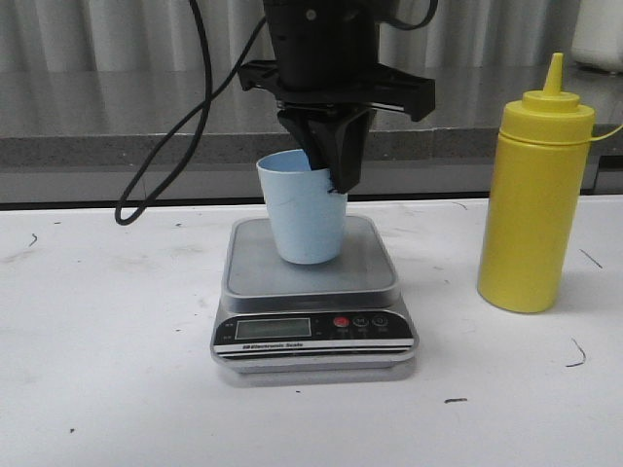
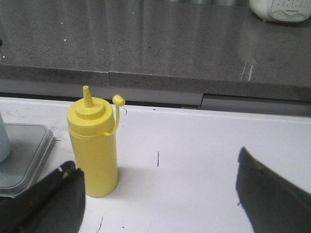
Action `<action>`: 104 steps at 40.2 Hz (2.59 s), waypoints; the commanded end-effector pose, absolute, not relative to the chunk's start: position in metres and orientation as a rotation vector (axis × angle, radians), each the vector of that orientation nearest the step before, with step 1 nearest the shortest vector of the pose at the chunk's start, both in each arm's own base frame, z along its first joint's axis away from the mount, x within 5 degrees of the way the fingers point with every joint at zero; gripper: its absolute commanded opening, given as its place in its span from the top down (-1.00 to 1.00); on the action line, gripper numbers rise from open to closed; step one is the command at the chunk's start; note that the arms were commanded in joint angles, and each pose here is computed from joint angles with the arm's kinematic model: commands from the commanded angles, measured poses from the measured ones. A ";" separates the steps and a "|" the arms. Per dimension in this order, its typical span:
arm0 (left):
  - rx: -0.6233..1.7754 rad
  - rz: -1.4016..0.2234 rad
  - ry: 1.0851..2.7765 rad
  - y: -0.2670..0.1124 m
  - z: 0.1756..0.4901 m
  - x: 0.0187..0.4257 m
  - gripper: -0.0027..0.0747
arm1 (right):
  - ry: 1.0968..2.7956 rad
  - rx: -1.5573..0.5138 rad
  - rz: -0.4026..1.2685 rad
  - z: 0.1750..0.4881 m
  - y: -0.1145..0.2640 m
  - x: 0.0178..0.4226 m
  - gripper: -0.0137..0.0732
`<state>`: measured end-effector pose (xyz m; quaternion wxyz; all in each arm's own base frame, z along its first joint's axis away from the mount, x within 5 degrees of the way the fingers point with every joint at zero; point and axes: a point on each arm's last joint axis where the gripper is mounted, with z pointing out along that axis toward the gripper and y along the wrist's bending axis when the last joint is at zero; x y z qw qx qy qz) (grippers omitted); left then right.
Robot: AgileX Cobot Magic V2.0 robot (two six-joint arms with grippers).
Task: Pour seasoning into cup on scale with both arms
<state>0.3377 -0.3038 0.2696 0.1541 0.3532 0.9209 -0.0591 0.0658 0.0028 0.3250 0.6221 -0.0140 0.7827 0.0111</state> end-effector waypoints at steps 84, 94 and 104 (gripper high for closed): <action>0.232 -0.228 1.808 -0.030 0.337 0.101 0.98 | 1.724 -0.027 0.025 0.340 0.003 0.067 -0.80; 0.190 -0.283 1.572 -0.020 0.323 0.065 0.98 | 1.724 -0.027 0.025 0.340 0.003 0.067 -0.80; 0.186 -0.286 1.546 -0.018 0.321 0.059 0.98 | 1.692 -0.012 0.050 0.343 0.003 0.074 -0.80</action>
